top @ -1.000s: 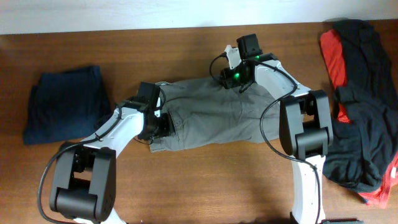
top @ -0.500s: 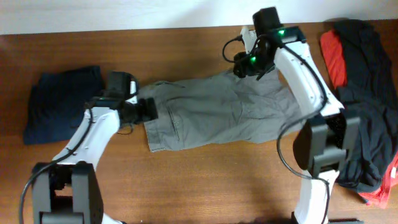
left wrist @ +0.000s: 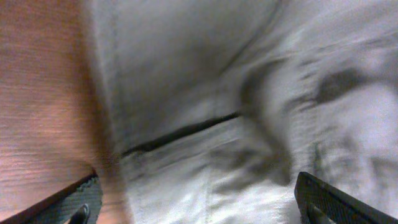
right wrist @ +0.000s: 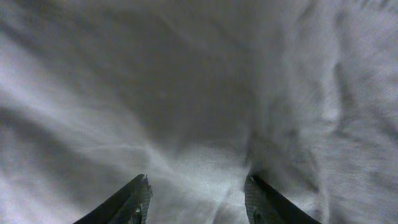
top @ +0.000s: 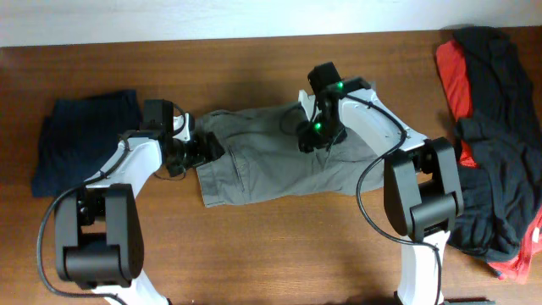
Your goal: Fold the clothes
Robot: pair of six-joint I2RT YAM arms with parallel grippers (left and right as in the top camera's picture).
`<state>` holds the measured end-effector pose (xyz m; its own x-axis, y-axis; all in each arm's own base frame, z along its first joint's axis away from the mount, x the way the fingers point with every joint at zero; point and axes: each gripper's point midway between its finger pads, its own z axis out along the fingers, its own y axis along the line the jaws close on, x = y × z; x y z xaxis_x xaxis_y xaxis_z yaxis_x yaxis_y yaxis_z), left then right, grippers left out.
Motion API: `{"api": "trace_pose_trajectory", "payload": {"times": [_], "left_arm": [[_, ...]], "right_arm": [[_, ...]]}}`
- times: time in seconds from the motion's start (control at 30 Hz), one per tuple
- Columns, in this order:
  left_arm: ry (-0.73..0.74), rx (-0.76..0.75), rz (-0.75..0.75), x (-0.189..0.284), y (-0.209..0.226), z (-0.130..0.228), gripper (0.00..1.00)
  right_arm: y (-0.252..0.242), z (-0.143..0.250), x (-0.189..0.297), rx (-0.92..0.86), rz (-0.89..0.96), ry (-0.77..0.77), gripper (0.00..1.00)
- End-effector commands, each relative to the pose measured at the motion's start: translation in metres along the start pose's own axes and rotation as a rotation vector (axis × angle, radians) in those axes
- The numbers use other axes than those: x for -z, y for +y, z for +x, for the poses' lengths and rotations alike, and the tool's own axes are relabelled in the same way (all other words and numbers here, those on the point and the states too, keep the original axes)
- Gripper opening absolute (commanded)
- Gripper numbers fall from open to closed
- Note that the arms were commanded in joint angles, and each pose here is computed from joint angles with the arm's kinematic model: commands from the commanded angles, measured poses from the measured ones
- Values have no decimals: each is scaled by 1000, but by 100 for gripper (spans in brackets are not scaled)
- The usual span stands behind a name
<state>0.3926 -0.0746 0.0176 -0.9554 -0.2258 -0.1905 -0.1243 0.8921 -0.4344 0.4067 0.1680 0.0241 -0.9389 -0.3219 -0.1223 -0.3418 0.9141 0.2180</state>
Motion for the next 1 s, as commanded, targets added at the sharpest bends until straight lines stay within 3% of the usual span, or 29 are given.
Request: {"api": "trace_pose_trajectory", "payload": {"times": [0.0,0.07,0.17,0.33,0.57,0.67,0.97], "left_arm": [[136,33,86,-31,0,29,97],[153,34,113,-34,-3,33,91],[158,20,130,-34,-5,34,68],[170,27,119,-33,-3,37,52],[207,46,-74,-32,31,50,53],[260,62,-195,-26,51,65,70],[335,101,-179,-23,48,86,73]], "right_arm": [[-6,20,-17,-23,7,49,54],[-7,27,-24,-26,7,64,54],[-8,35,-30,-30,6,80,54],[-9,37,-31,-31,6,84,54],[-9,36,-31,-31,6,83,54],[-9,36,-31,-30,7,83,54],[-9,35,-31,-30,7,79,54]]}}
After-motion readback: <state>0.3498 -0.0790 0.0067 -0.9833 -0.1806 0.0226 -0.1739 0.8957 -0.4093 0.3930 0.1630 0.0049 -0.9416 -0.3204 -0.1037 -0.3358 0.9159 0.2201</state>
